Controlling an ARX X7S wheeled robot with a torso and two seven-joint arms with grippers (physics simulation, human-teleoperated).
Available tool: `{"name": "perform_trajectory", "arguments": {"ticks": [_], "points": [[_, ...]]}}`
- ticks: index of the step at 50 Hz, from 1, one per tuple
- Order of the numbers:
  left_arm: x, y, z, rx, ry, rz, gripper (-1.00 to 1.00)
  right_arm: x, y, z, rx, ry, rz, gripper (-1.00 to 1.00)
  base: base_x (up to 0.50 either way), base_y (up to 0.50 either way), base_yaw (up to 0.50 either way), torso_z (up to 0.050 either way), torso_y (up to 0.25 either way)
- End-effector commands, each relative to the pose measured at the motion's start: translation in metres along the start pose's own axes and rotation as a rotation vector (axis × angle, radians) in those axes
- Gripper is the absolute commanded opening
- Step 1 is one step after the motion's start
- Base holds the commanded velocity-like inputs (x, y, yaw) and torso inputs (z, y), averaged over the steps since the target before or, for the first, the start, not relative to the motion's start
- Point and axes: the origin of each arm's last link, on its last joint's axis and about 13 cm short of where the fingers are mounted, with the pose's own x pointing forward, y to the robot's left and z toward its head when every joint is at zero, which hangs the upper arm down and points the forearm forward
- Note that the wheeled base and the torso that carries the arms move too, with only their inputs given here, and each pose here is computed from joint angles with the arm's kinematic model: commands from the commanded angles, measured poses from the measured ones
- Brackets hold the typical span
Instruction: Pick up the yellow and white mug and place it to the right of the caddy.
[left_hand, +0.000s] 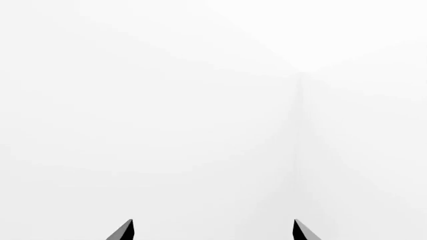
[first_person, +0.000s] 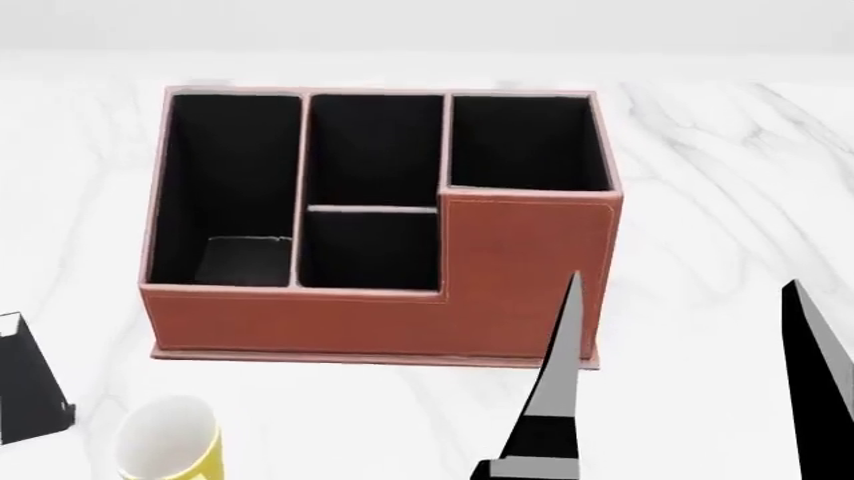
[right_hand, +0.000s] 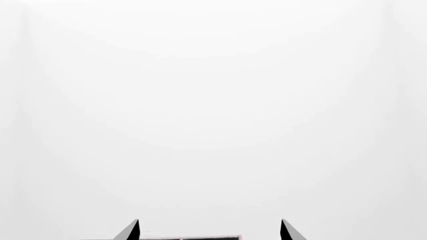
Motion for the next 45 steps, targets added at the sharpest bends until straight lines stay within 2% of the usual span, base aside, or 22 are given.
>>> {"name": "perform_trajectory", "arguments": {"ticks": [1,31,45], "points": [[-0.0001,-0.0005,-0.0002,0.0,0.0,-0.005,1.0,-0.0003,0.0002,0.0002,-0.009,-0.005,0.004,1.0,0.5,0.0,0.0,0.0,0.0],[0.0004,-0.0011,-0.0003,-0.002,0.001,-0.01,1.0,0.0004,0.001,-0.0008,-0.013,0.012,0.007,1.0,0.5,0.0,0.0,0.0,0.001],[0.0004,-0.001,-0.0002,-0.002,0.001,-0.01,1.0,0.0006,0.0022,-0.0018,-0.023,0.021,0.017,1.0,0.04,0.0,0.0,0.0,0.001]]}}
